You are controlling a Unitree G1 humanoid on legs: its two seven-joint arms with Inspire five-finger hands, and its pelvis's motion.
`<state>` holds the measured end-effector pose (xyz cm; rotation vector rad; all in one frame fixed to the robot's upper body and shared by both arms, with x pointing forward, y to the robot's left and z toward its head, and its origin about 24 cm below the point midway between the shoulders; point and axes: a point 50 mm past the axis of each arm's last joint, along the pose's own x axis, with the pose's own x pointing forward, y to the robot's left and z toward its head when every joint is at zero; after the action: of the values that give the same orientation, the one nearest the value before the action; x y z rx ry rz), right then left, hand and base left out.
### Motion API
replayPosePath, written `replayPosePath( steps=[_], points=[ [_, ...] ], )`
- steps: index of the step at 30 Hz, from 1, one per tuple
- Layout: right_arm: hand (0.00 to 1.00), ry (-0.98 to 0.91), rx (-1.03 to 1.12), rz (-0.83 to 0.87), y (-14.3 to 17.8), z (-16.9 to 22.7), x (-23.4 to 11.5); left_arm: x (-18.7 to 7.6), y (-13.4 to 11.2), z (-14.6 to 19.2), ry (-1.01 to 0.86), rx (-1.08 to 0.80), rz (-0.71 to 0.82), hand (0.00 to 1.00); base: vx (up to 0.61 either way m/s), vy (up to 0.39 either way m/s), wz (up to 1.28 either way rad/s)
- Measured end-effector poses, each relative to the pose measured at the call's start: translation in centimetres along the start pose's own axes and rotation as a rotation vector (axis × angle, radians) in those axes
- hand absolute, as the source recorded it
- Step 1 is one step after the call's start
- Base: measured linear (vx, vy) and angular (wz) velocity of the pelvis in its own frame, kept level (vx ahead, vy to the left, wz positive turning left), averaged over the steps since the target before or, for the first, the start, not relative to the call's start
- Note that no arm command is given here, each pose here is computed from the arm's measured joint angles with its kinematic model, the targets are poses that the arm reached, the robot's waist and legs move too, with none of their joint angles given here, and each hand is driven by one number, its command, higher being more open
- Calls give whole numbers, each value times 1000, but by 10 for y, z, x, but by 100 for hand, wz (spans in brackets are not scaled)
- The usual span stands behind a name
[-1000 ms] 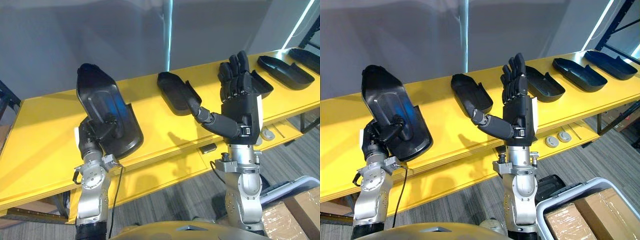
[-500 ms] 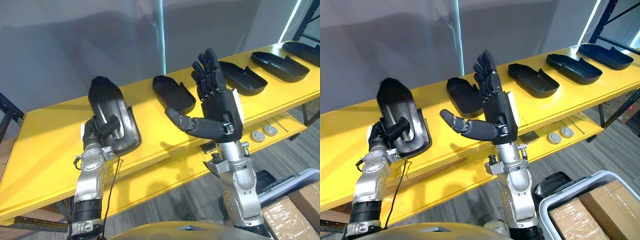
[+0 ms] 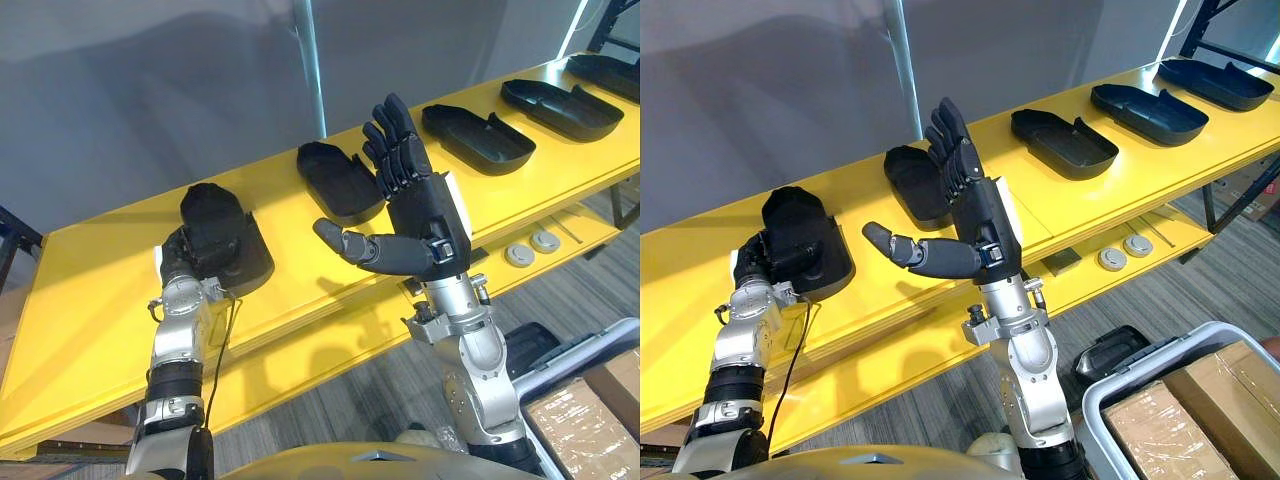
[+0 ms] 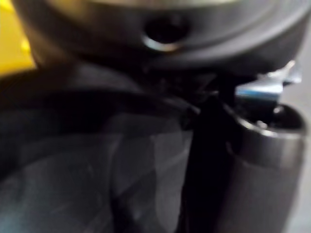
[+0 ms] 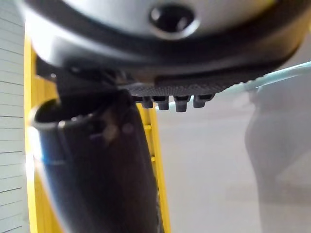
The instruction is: Walk over and take three plastic housings, then place them on the shelf
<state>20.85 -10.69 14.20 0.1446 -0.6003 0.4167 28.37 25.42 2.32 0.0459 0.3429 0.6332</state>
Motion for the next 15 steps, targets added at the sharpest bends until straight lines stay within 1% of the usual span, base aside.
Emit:
replayPosePath(
  steps=[6, 11, 15],
  points=[
    [100, 3, 5, 48, 6, 0, 2, 5, 2, 13, -44, -38, 123, 100, 0, 0, 0],
    [100, -3, 17, 85, 12, 0, 4, 5, 2, 19, -79, -56, 131, 100, 3, 1, 1],
    [100, -10, 17, 126, 14, 0, 5, 3, 0, 29, -125, -64, 76, 100, 2, 3, 3]
  ],
)
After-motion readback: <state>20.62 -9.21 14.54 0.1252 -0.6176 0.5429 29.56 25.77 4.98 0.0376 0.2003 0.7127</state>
